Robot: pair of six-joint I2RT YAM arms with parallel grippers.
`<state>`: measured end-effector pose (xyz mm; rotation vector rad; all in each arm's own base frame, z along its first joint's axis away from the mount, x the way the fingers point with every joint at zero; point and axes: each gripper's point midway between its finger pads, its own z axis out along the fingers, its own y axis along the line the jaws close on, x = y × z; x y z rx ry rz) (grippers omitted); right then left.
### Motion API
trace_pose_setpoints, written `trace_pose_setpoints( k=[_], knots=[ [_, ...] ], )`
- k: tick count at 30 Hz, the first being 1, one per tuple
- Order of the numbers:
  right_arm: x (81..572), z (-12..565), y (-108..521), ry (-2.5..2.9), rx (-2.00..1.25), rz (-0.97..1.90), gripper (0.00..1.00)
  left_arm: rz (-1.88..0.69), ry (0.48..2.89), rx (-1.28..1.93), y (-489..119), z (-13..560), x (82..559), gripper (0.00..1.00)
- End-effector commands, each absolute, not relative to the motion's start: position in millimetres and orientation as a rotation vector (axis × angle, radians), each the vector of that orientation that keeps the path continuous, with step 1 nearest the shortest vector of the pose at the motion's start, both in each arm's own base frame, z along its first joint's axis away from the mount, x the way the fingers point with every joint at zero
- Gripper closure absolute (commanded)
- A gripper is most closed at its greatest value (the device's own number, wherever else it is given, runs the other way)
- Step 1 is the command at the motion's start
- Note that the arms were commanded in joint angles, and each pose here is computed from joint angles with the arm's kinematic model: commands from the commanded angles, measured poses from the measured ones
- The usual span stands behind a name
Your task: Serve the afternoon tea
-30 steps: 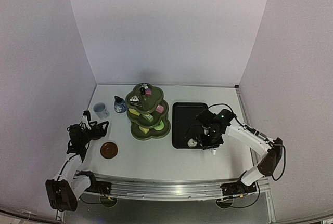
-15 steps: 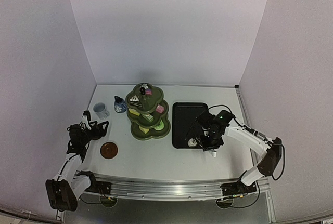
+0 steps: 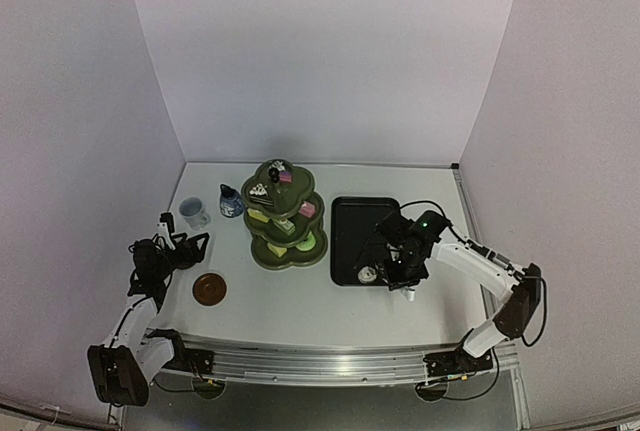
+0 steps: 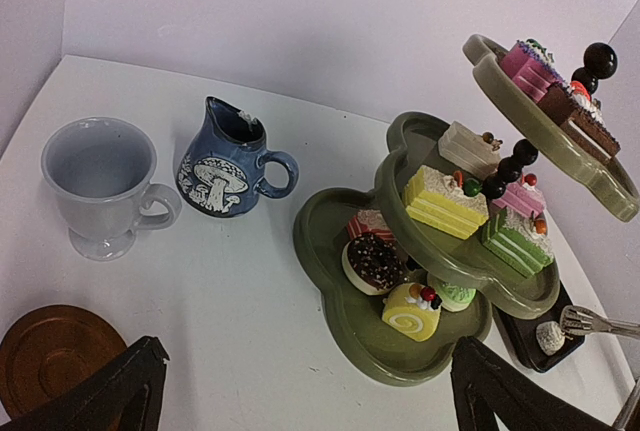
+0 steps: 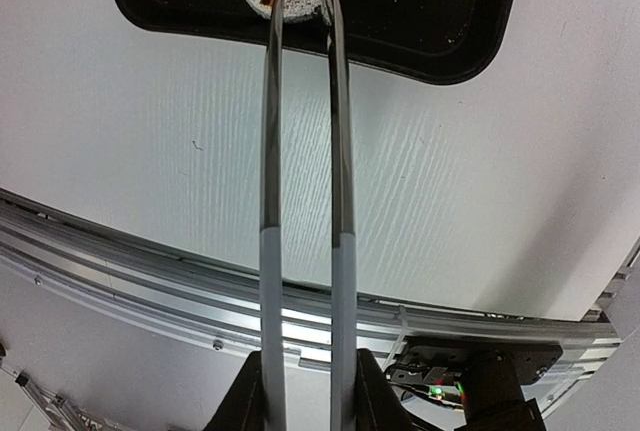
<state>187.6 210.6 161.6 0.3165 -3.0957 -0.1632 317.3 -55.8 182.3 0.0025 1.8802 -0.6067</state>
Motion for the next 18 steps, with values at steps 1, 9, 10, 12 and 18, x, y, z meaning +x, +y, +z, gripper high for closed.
trace_pose_setpoints(
  k=[1, 9, 10, 12, 18],
  knots=[
    [128, 176, 154, -2.813, 0.264, 0.148, 0.78, -0.593, 1.820, 0.038, -55, 206, 322, 0.00],
    [142, 177, 158, -2.840, 0.315, 0.175, 0.95, -0.591, 1.818, 0.036, -55, 206, 322, 0.00],
    [143, 178, 159, -2.847, 0.320, 0.173, 0.96, -0.591, 1.819, 0.036, -55, 205, 322, 0.00],
    [148, 180, 160, -2.862, 0.326, 0.180, 0.98, -0.588, 1.817, 0.037, -55, 206, 322, 0.00],
    [167, 191, 158, -2.957, 0.337, 0.230, 1.00, -0.583, 1.818, 0.039, -54, 205, 323, 0.00]
  ],
)
